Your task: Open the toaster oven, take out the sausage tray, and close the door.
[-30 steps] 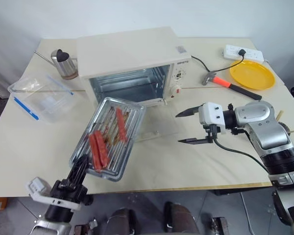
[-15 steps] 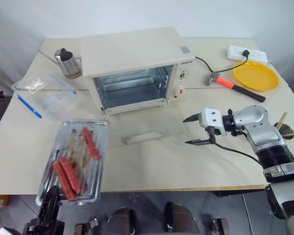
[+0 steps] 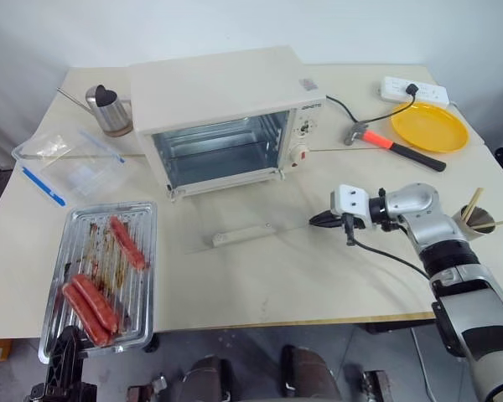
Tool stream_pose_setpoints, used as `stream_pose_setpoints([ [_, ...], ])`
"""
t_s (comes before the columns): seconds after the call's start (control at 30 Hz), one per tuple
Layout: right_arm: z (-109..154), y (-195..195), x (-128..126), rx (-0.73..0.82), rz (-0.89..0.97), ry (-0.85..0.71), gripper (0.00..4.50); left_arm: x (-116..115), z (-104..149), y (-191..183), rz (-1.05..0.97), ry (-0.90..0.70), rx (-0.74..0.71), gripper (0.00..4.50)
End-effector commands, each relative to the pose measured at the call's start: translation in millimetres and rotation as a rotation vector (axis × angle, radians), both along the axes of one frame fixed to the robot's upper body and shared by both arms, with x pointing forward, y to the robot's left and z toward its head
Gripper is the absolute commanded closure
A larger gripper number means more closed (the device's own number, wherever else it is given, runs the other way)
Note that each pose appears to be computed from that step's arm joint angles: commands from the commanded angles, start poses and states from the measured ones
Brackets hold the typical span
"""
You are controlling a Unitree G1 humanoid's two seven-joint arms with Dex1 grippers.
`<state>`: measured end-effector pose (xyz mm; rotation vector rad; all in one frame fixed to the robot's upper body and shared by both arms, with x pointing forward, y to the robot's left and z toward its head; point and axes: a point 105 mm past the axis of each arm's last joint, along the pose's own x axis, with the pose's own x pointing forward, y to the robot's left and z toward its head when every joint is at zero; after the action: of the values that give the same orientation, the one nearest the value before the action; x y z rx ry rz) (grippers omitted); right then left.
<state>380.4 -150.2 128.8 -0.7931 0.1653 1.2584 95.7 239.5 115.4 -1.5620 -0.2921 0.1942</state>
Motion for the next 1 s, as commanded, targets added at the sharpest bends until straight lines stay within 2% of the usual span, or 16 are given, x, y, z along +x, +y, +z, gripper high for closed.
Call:
stream_pose_setpoints([
  [0.03,11.3,7.9,5.1,0.074,-0.006,-0.015,4.48,-4.3,4.4,8.8,0.044,-0.025,0.025,4.5],
  [0.13,21.4,17.3,8.9,0.146,-0.007,-0.021,4.48,-6.7,2.5,13.4,0.08,-0.026,0.022,4.5],
  [0.27,61.3,22.6,19.9,0.277,-0.04,-0.045,4.48,-13.6,-1.2,14.7,0.104,-0.016,0.016,4.5],
  [0.6,120.9,33.1,33.1,0.401,-0.048,-0.122,4.48,-14.6,-7.8,5.3,0.077,-0.018,-0.032,4.5],
  [0.87,149.7,43.1,36.8,0.467,-0.042,-0.182,4.48,5.1,-13.7,-11.2,-0.095,-0.001,-0.056,4.5],
  [1.0,150.5,44.5,20.5,0.418,0.063,-0.129,4.48,29.0,-16.9,-26.7,-0.306,0.002,-0.031,4.5],
])
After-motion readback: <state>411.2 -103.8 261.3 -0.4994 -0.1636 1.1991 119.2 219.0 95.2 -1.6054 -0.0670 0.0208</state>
